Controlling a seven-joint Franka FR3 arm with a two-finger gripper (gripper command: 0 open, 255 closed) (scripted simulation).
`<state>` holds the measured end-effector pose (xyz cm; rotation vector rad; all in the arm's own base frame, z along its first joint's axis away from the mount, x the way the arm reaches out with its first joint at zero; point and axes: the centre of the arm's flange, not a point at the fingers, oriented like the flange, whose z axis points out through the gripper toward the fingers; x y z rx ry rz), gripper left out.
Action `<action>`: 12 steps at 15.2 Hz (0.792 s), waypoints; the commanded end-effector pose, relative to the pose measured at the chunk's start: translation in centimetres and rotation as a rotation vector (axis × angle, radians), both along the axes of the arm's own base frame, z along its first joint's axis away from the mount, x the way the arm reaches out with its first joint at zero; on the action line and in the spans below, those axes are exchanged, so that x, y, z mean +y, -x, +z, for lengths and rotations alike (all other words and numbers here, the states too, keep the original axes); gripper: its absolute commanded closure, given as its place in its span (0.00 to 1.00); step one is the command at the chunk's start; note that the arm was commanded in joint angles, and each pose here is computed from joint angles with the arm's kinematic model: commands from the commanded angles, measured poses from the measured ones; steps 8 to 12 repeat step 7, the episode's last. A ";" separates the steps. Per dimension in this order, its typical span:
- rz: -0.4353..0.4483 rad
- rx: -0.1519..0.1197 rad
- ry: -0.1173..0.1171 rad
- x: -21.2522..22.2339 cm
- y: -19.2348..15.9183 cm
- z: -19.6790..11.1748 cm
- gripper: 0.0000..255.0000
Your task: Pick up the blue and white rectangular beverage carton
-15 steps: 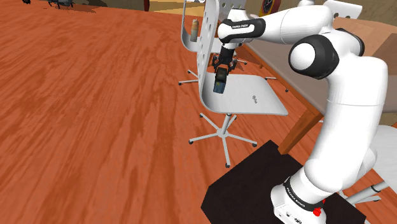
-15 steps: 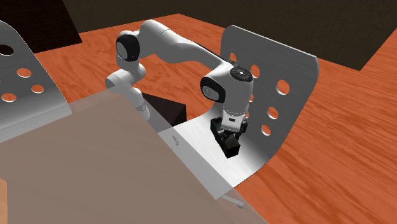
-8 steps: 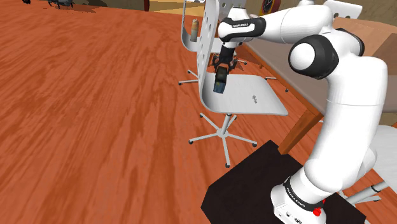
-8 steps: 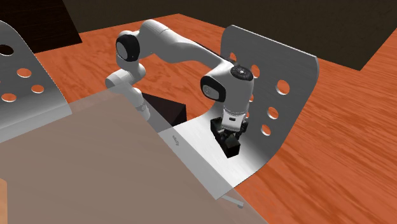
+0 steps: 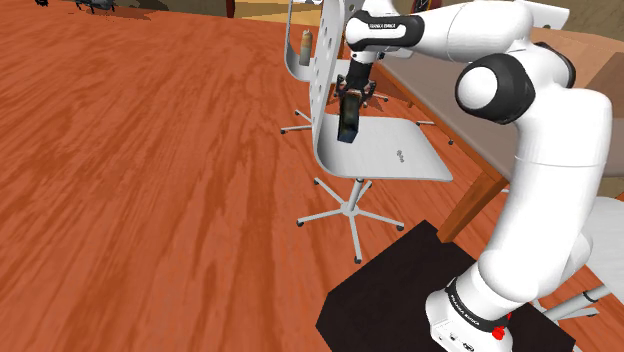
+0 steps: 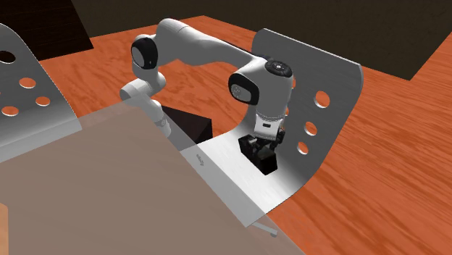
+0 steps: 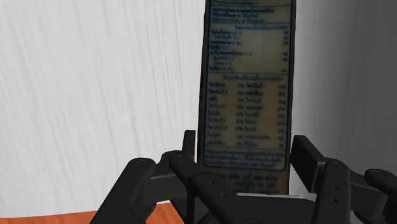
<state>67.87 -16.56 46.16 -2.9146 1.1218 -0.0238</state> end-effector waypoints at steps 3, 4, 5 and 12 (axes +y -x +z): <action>0.000 -0.001 0.000 0.0 0.1 2.1 1.00; 0.000 -0.001 0.000 0.0 0.1 2.7 1.00; 0.000 -0.001 0.000 0.0 0.1 3.2 1.00; 0.000 -0.001 0.000 0.0 0.1 3.3 1.00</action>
